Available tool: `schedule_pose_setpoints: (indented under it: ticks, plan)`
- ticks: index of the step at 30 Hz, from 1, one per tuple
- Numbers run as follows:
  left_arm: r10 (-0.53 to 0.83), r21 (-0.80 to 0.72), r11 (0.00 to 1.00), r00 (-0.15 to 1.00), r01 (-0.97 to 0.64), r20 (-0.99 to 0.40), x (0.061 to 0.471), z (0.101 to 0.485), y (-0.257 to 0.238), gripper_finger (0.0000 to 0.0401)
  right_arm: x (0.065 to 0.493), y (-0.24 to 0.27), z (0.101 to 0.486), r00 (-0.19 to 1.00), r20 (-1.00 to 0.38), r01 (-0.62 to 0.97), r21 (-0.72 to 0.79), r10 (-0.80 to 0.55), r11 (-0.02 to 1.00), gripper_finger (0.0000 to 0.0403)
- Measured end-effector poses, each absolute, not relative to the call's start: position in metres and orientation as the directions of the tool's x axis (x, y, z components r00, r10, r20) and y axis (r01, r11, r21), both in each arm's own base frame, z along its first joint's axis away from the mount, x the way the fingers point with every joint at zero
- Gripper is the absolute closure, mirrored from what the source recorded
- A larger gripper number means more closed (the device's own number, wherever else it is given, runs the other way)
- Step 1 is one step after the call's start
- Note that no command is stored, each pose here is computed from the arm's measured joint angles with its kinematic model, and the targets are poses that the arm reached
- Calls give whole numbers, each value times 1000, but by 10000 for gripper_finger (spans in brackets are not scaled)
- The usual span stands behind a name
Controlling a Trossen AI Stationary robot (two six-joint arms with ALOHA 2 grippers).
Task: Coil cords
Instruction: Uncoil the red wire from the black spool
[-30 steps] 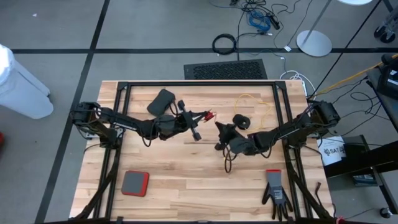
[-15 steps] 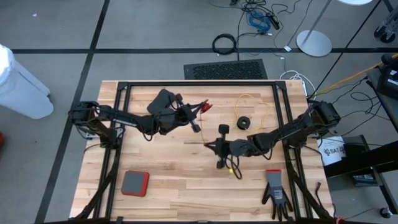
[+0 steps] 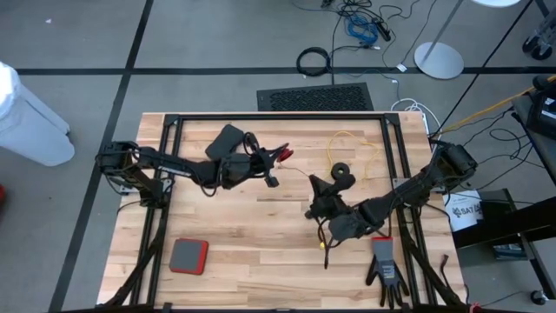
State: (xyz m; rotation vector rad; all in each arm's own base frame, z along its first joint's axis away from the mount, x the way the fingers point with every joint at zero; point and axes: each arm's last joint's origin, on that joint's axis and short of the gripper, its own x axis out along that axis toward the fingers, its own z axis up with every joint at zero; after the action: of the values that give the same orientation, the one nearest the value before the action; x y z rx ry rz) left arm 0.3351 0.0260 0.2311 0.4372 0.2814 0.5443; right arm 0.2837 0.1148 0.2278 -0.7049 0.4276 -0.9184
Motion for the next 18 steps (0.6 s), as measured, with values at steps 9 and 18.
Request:
schedule_pose_setpoints:
  ticks: [9, 18]
  plan:
    - [535, 444, 776, 840, -447, -89, 332, 244, 19, 393, 279, 105, 227, 533, -59, 599, -678, -844, 426, 403]
    - [529, 458, 770, 846, -444, -69, 326, 254, 17, 393, 258, 71, 217, 574, -363, 536, -511, -734, 672, 363]
